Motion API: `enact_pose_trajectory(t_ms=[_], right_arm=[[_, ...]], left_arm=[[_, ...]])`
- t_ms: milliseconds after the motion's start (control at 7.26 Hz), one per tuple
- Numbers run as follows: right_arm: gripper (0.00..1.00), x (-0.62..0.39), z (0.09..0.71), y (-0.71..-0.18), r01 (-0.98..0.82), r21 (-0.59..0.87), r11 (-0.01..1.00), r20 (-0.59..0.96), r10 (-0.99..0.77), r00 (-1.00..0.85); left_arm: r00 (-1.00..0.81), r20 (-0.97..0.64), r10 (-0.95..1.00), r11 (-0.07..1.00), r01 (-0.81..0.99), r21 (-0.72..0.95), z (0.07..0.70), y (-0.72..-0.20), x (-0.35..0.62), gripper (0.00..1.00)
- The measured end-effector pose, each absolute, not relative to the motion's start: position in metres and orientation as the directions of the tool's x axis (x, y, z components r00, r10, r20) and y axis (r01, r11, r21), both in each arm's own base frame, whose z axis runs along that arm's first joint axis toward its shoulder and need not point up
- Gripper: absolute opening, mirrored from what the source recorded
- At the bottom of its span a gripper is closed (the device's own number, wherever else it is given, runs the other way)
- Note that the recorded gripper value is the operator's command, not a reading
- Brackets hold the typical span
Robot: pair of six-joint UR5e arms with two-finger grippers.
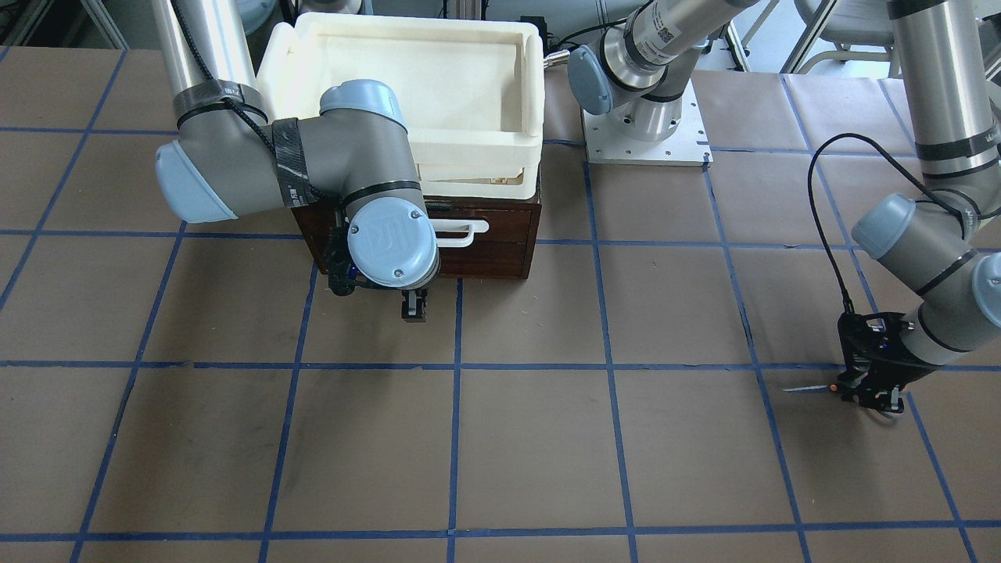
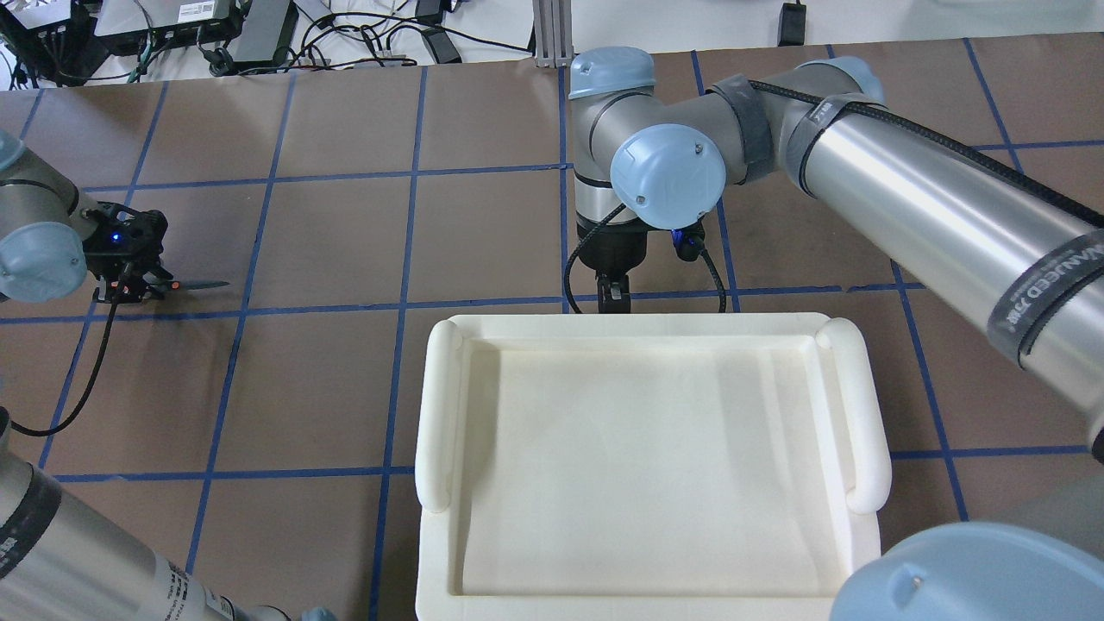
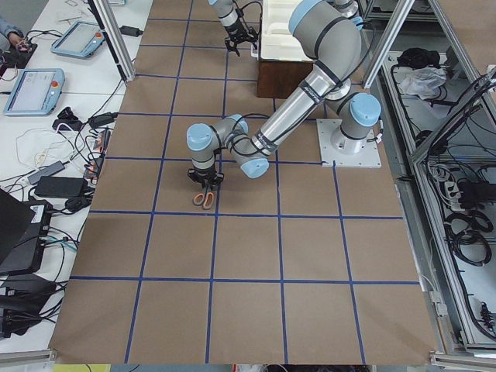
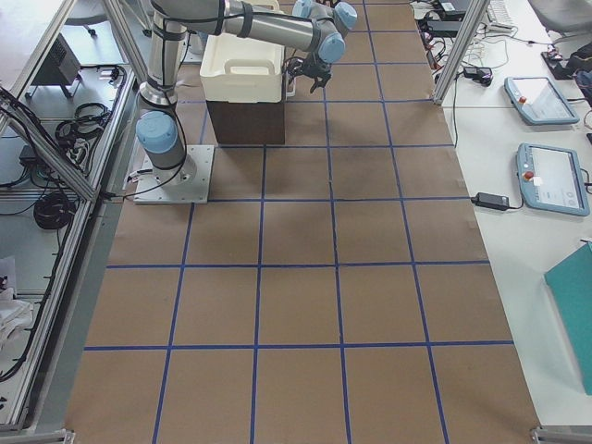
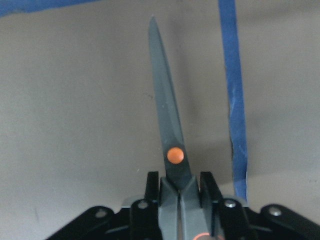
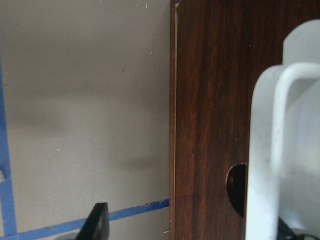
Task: Place scissors in drawer with both arms
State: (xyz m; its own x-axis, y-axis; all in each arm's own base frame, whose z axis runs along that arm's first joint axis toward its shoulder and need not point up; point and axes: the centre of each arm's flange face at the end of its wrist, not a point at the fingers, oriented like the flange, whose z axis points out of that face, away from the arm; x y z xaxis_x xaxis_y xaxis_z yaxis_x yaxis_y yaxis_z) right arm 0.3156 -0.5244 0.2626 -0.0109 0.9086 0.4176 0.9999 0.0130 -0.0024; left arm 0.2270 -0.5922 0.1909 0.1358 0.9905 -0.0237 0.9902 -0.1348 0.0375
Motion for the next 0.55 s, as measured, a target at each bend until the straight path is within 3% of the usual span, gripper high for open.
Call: enact_pose_trajectory(t_ms=[551], right_arm=[[1.00,0.320,0.271,-0.540,0.998,0.031,0.052,0.317,0.947,-0.059]], left_arm=[[0.116,-0.066,0.991,-0.114,0.993,0.034,0.245,-0.593,0.208,0.00]])
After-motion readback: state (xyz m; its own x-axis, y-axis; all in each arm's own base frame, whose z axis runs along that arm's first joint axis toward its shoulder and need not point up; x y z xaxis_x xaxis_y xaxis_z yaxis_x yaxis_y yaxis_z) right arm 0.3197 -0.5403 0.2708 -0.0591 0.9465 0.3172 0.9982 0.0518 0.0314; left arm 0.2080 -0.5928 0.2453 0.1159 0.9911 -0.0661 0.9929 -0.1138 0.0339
